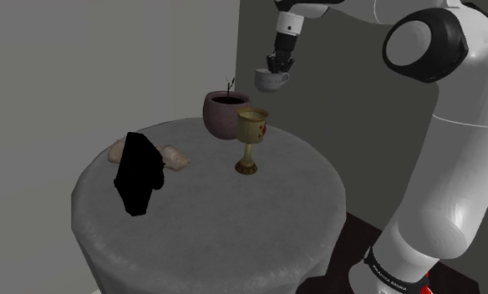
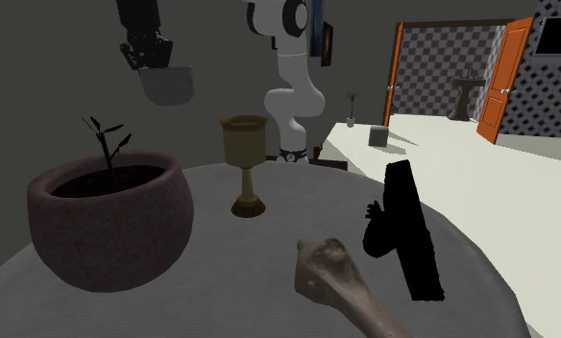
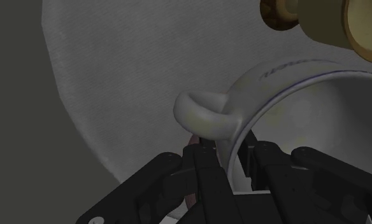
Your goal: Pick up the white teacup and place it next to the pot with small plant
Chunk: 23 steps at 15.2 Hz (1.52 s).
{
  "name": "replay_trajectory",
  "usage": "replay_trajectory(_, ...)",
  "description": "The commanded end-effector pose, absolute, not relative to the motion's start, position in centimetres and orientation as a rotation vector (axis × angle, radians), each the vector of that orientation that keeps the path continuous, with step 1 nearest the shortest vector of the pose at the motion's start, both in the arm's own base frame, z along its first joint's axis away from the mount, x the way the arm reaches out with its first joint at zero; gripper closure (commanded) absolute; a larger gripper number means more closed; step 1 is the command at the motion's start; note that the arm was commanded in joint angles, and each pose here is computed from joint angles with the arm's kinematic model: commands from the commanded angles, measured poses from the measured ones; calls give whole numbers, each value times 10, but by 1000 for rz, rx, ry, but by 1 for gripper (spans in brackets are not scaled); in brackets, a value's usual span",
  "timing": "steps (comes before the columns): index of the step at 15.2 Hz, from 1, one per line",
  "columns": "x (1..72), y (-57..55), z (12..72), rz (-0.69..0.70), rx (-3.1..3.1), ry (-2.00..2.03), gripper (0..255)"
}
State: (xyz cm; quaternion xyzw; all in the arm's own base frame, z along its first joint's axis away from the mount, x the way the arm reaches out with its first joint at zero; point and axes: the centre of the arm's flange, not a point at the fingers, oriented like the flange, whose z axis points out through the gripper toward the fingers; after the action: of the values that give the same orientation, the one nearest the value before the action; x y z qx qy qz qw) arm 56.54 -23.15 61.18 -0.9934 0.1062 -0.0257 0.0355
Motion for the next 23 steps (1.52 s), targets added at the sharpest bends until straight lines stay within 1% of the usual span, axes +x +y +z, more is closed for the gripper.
replay_trajectory(1,567,-232,601,-81,-3053,326,255)
replay_trajectory(23,567,-232,485,-81,-3053,326,255)
